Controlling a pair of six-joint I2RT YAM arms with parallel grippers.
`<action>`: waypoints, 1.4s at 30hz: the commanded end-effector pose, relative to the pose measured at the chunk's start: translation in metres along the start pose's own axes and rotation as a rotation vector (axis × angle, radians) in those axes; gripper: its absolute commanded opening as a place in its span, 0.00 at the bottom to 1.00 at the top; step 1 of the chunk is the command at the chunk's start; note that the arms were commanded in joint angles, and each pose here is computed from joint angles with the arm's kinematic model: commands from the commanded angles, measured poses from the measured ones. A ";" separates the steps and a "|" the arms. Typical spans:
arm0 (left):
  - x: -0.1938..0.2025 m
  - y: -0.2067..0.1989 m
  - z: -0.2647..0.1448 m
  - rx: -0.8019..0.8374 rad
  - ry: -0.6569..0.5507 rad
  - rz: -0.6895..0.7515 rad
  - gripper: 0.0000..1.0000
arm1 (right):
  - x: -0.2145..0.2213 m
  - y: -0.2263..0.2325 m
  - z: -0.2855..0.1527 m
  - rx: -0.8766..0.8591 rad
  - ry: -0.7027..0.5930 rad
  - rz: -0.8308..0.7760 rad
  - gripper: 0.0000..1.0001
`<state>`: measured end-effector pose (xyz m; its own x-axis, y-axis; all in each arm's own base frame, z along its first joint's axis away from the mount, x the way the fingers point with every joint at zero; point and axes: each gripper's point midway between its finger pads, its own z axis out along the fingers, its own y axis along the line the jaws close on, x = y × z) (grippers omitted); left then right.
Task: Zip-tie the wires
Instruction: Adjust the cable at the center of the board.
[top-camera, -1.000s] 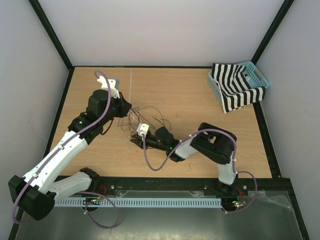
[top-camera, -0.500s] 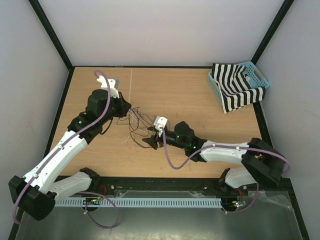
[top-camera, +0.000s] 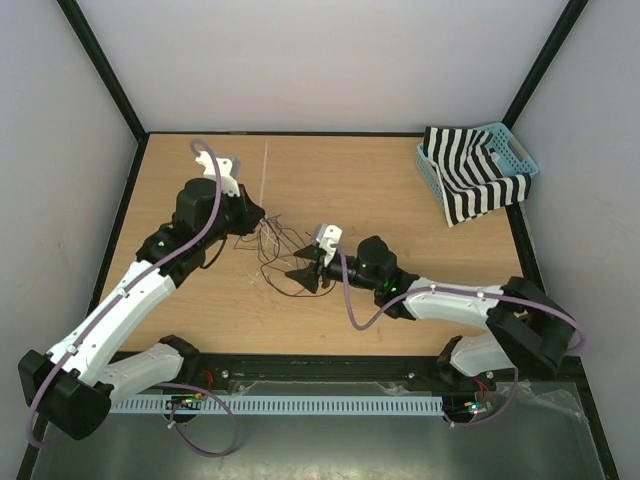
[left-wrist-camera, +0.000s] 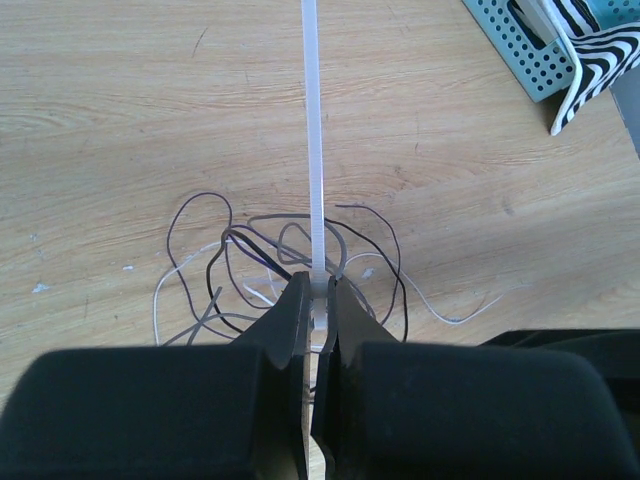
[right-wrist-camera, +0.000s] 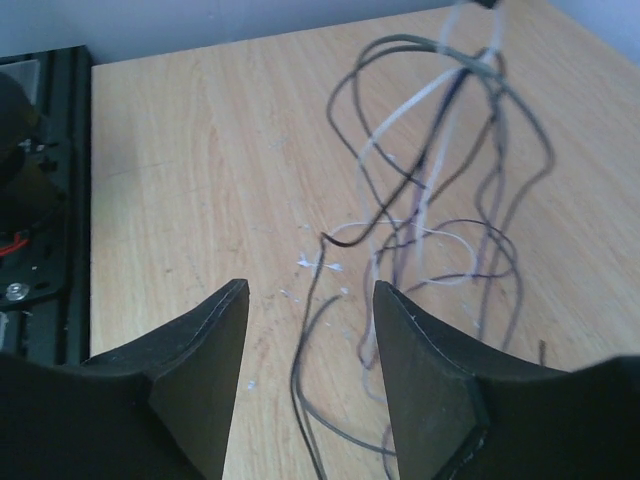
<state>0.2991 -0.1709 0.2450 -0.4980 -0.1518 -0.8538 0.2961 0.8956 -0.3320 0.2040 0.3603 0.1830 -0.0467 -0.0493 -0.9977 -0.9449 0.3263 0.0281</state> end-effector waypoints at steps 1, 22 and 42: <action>-0.004 -0.002 0.003 0.012 -0.019 -0.021 0.00 | -0.022 0.027 0.026 -0.108 -0.085 -0.011 0.62; 0.029 0.010 0.013 -0.024 0.032 -0.091 0.00 | 0.021 0.014 0.109 -0.042 -0.186 -0.162 0.65; 0.036 -0.008 0.013 0.023 0.054 -0.077 0.00 | 0.044 -0.019 0.137 -0.041 -0.109 -0.301 0.58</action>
<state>0.2875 -0.1823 0.2069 -0.5755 -0.1837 -0.7969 0.2594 0.8831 -0.3909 0.2613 0.4738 0.1274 0.2425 -0.0371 -0.9694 -0.9178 0.3150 -0.2416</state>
